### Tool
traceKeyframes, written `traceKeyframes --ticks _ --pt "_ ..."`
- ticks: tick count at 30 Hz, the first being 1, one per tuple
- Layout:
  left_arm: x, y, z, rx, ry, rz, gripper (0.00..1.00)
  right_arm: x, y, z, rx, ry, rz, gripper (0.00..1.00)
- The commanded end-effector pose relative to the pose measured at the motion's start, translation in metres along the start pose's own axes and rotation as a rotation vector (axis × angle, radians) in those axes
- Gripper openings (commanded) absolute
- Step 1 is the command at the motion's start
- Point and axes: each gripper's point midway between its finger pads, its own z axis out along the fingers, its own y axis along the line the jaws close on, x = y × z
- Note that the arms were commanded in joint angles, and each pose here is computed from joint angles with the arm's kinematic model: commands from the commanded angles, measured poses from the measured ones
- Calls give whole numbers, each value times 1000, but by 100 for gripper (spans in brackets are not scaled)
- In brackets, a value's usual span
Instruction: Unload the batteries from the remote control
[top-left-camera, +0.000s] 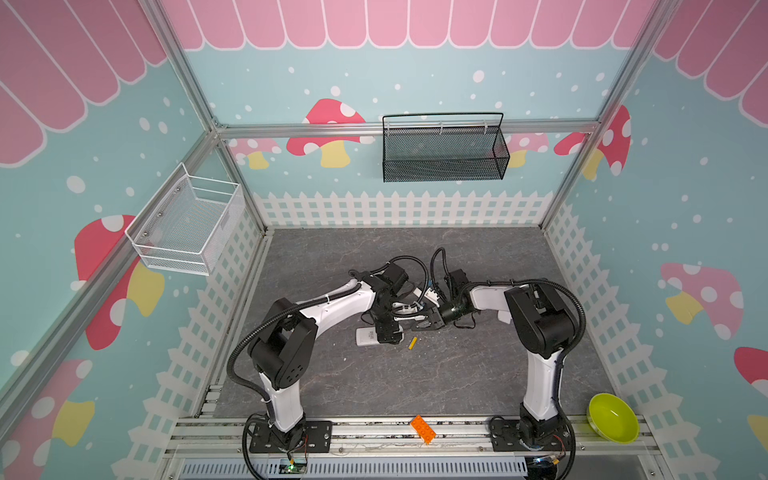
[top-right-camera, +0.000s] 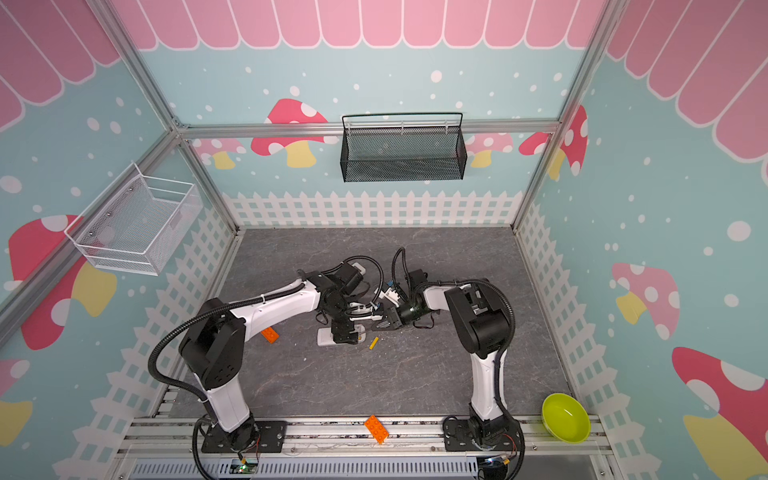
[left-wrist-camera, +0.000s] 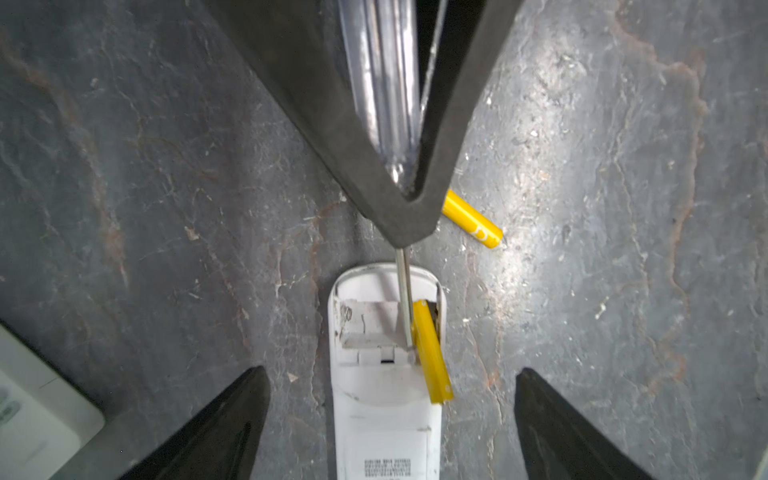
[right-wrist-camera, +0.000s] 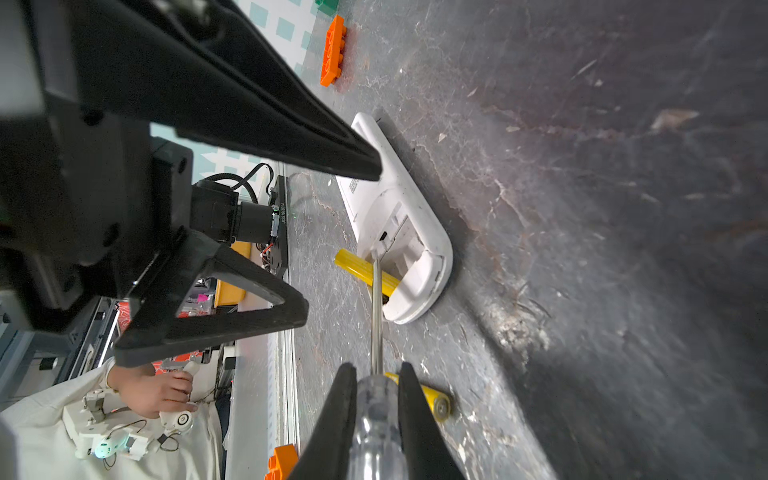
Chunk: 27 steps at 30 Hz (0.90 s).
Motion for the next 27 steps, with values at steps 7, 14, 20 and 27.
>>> traceKeyframes --ticks 7,14,20,27 --pt "9 -25 1 61 50 -2 79 6 -12 3 17 21 6 0" --pt "15 -15 18 7 59 14 66 10 -13 2 33 27 6 0" --pt "13 -10 30 -18 43 5 55 12 -14 2 34 27 9 0" --pt "10 -8 35 -22 26 -5 39 11 -17 1 44 28 13 0"
